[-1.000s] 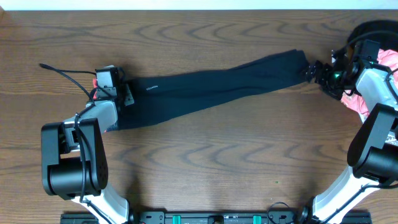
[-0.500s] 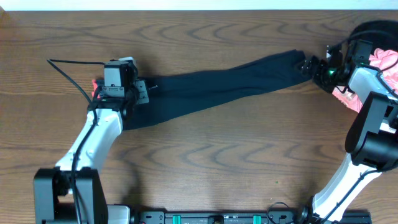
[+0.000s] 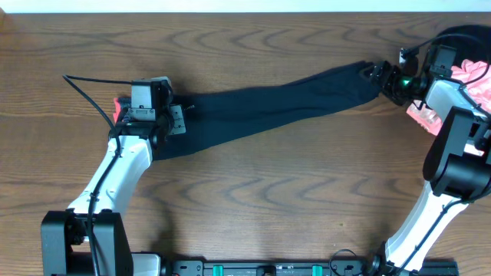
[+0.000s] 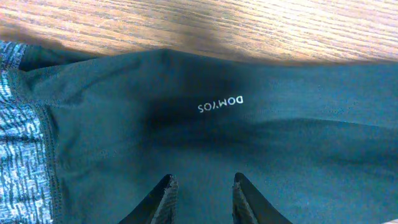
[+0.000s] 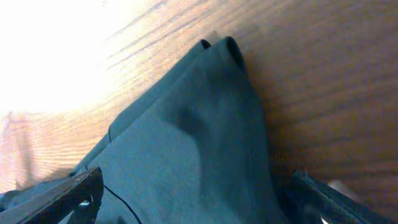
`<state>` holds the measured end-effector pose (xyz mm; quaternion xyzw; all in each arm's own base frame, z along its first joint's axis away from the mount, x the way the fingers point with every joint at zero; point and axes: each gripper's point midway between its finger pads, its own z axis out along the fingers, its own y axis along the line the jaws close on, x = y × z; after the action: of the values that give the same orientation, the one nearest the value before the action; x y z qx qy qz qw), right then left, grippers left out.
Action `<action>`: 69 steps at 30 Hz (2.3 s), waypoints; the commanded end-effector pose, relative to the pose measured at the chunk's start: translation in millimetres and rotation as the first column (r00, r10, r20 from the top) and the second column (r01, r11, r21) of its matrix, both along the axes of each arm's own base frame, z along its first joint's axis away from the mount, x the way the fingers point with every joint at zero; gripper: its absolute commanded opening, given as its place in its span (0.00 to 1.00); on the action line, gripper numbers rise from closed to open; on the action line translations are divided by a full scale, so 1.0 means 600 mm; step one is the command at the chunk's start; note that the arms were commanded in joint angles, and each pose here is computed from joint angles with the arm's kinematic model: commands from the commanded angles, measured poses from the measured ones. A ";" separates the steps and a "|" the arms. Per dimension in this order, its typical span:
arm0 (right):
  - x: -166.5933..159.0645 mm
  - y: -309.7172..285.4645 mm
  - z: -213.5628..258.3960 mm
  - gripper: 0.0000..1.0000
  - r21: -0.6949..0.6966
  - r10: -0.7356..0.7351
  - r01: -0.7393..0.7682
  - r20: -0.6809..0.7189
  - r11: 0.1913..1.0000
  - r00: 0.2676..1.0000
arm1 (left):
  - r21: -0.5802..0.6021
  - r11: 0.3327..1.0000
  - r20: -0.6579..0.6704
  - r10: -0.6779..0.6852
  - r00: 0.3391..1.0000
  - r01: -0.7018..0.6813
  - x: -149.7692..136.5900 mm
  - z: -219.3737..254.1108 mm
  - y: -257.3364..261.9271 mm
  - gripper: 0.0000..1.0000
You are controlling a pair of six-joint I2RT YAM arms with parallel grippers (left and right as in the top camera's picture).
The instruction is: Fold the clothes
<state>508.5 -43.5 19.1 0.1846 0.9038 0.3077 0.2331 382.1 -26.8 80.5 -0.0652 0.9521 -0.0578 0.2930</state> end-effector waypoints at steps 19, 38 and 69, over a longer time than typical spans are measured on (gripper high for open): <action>-0.141 0.023 -0.182 0.72 -0.124 -0.025 -0.030 -0.421 0.992 0.907 | -0.003 1.000 -0.030 0.007 1.000 -0.007 -0.008 -0.004 -0.001 0.30; -0.103 -0.010 -0.103 0.01 -0.165 0.021 -0.066 -0.261 0.984 0.965 | -0.002 1.000 -0.076 0.009 0.997 -0.010 -0.024 -0.013 0.000 0.30; -0.211 -0.274 0.191 0.01 -0.451 -0.349 0.294 -0.041 0.842 0.936 | -0.001 1.000 -0.103 0.009 0.995 -0.010 -0.034 -0.019 0.001 0.31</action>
<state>370.6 -223.8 102.9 0.3409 0.9137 0.0252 0.2196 359.9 -25.6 66.7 -0.0692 0.9664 -0.0522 0.2421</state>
